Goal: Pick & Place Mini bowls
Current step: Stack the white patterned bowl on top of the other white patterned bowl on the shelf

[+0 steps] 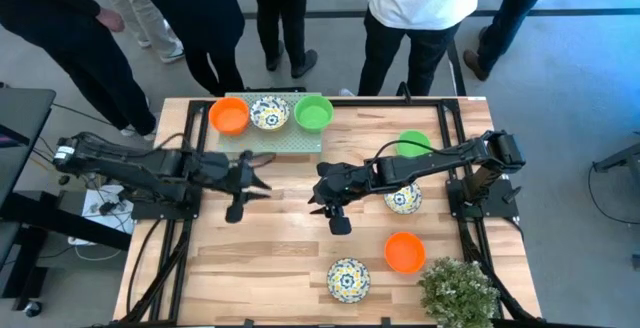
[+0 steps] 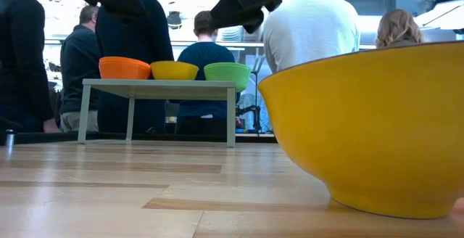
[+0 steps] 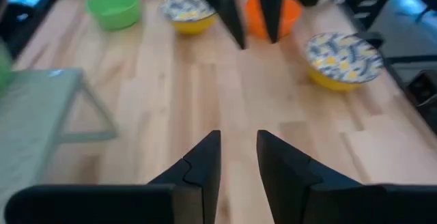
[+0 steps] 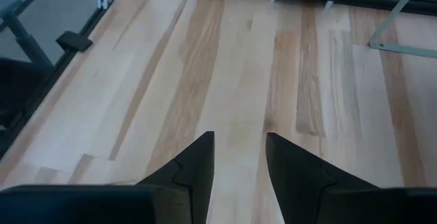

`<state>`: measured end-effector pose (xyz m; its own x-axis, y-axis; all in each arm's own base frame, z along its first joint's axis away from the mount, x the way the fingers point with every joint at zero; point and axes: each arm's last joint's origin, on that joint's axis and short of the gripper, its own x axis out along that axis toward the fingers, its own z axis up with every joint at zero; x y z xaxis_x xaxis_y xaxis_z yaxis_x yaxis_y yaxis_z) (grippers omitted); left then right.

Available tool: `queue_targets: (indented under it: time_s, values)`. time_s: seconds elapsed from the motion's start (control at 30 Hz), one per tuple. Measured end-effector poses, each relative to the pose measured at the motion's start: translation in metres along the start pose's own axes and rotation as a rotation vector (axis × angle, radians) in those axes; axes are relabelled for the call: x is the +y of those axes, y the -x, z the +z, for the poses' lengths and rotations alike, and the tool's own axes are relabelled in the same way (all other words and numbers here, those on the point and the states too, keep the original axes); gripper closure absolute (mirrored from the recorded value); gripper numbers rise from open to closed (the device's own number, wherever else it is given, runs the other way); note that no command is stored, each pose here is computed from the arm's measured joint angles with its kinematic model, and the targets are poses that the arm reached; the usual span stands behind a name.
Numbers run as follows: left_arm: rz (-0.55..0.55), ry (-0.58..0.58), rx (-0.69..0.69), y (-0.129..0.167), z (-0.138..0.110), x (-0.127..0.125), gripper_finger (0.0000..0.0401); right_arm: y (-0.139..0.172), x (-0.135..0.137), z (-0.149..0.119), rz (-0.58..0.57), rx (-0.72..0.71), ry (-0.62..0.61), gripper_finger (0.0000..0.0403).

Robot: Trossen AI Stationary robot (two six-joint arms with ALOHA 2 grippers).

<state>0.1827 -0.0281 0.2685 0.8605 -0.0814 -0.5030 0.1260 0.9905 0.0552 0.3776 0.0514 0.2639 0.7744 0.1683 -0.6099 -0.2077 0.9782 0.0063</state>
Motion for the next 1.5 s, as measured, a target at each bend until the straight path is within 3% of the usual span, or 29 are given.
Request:
queue_targets:
  time_s: [0.47, 0.8, 1.3, 1.5]
  values:
    - [-0.077, 0.03, -0.165, -0.027, -0.046, -0.019, 0.0304, 0.0, 0.007, -0.001, 0.0, 0.013, -0.067, 0.0275]
    - [-0.077, 0.032, -0.184, -0.027, -0.048, -0.019, 0.0304, 0.006, -0.015, -0.031, -0.227, 0.312, -0.161, 0.0275]
    - [-0.077, 0.029, -0.185, -0.027, -0.048, -0.019, 0.0304, 0.033, -0.071, -0.069, -0.489, 0.62, -0.575, 0.0275]
    - [-0.077, 0.035, -0.185, -0.027, -0.048, -0.019, 0.0304, 0.045, -0.075, -0.081, -0.549, 0.725, -0.867, 0.0275]
